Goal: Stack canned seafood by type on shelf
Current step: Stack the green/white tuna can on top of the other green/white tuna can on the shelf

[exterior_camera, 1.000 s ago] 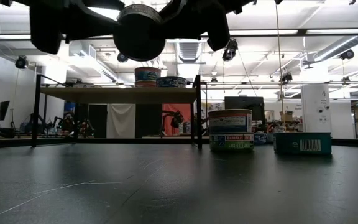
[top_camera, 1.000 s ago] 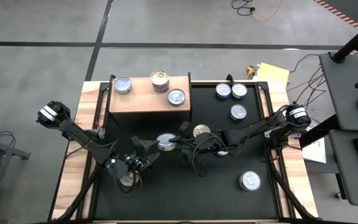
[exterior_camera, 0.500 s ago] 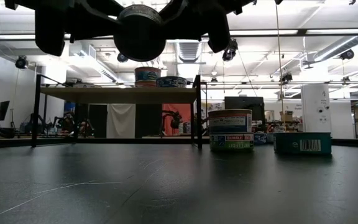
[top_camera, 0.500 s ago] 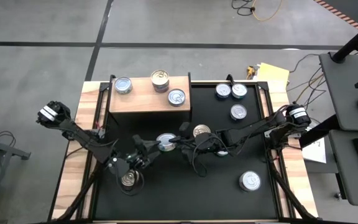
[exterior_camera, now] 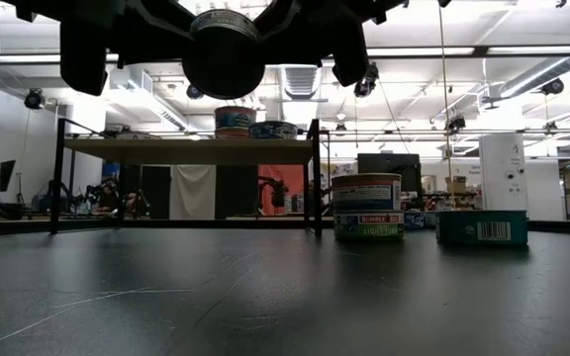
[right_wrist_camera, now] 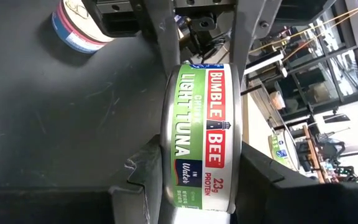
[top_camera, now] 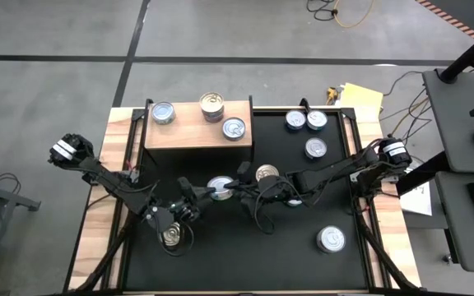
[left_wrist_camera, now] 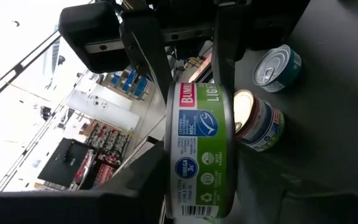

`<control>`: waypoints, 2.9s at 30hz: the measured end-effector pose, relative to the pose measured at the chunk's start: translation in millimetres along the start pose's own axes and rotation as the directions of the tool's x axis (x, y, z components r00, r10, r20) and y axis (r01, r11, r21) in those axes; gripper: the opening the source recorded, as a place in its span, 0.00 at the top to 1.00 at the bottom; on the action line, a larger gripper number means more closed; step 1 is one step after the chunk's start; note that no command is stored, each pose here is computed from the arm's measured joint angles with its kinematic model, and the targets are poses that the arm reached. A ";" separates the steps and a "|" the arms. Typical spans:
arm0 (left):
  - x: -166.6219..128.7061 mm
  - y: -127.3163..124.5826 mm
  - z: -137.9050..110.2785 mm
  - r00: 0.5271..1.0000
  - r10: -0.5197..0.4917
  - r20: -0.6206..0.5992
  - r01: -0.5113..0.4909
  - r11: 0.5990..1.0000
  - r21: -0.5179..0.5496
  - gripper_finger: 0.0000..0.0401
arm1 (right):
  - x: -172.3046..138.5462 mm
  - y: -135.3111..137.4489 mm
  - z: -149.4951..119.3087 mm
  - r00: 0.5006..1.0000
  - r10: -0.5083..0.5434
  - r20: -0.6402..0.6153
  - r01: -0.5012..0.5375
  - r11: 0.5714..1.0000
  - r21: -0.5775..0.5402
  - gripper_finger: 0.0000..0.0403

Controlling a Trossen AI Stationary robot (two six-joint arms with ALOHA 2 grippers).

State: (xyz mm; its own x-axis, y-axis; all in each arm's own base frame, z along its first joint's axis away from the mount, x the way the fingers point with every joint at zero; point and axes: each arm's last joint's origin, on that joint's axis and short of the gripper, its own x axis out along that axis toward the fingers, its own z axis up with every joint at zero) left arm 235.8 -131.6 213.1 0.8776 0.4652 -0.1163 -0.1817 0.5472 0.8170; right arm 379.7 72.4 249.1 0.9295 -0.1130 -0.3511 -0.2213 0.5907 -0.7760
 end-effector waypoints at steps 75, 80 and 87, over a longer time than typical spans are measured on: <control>-65.8 104.8 -88.5 0.917 0.061 -0.394 -0.021 0.994 0.107 0.69 | -51.9 -105.3 -60.8 0.988 0.028 0.151 -0.115 0.787 0.606 0.51; -65.8 105.8 -89.6 0.913 0.098 -0.397 -0.047 0.990 0.135 0.69 | -47.7 -101.5 -67.2 0.991 0.067 0.118 -0.126 0.775 0.619 0.53; -60.3 97.2 -86.6 0.905 0.101 -0.413 -0.024 0.982 0.187 0.69 | -45.1 -97.2 -69.8 0.990 0.099 0.097 -0.138 0.772 0.620 0.56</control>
State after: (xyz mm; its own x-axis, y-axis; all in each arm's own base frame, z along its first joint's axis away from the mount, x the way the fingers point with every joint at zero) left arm 126.8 -46.2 250.6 0.5928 0.7636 -0.2560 -0.1170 0.3961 0.9107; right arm 338.7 -35.7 303.8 0.9271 0.0243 -0.3740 -0.1165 0.9671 -0.2261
